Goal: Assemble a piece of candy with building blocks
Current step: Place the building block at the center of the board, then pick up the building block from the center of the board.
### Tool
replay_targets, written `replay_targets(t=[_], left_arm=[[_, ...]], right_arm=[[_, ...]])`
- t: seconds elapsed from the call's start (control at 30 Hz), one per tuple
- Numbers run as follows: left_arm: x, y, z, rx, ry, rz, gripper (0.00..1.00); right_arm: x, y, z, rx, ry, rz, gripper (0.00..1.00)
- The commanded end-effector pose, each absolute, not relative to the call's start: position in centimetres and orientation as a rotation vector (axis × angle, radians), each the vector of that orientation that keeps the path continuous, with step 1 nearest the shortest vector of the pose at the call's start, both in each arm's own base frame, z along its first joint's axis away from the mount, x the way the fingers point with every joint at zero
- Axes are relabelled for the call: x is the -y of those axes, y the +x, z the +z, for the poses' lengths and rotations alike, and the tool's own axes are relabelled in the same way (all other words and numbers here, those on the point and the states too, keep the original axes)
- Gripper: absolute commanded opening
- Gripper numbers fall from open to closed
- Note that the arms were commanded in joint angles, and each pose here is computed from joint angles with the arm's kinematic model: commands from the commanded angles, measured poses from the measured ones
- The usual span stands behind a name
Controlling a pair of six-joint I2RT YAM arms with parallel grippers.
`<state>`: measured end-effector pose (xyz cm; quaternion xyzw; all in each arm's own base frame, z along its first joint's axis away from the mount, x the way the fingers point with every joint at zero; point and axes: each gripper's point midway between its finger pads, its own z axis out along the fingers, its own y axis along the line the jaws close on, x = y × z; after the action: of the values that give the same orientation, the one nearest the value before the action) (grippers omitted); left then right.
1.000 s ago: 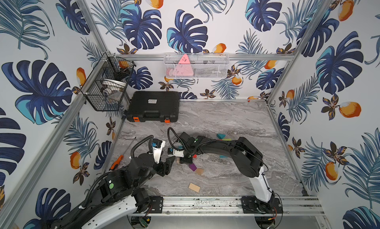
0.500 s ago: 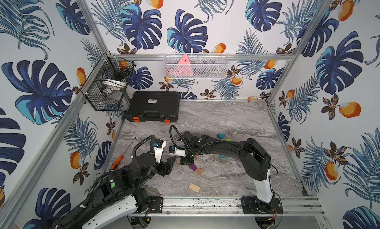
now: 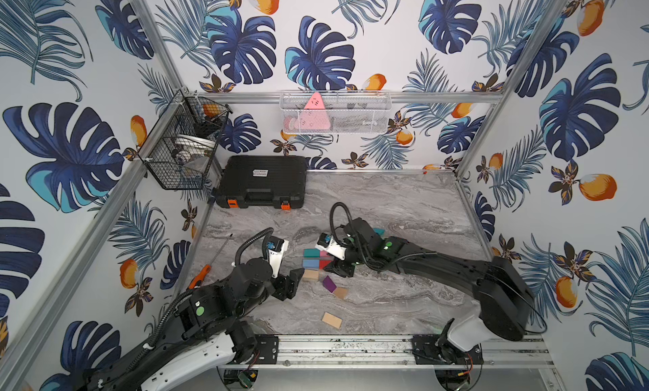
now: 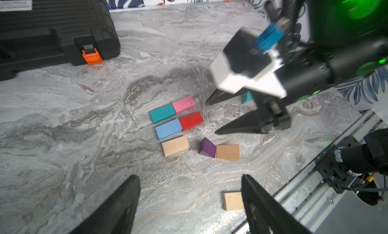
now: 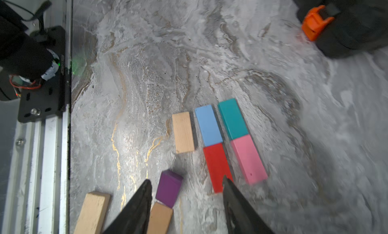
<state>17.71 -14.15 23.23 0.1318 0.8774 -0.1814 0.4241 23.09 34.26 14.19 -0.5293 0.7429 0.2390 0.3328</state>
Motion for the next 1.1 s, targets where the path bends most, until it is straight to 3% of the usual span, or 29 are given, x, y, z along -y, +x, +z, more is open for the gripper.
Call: replay_targets(t=[0.0,0.17,0.27,0.43,0.73,1.07], left_arm=[[16.1,16.8,22.5,-2.292,0.359,-0.558,0.83],[17.8,15.7,19.1,-2.482,0.303,-0.635,0.86],[19.4,14.7,16.7,-2.568,0.301,-0.722,0.83],[20.0,13.3,14.5,-2.667,0.401,-0.6,0.83],[24.7,11.4,8.5,-2.551,0.962,-0.378,0.9],[24.8,10.8,8.0,-2.592,1.06,-0.318,0.93]], right_arm=[[-32.2,24.8,17.6,-1.884,-1.074,0.681,0.61],[-26.2,26.0,18.5,-1.837,-0.781,0.559,0.69],[-23.9,26.7,18.4,-1.83,-0.623,0.508,0.7],[-23.2,26.2,17.6,-1.79,-0.577,0.536,0.7],[-19.5,26.0,17.4,-1.724,-0.378,0.482,0.72],[-19.2,26.1,17.3,-1.742,-0.364,0.468,0.73]])
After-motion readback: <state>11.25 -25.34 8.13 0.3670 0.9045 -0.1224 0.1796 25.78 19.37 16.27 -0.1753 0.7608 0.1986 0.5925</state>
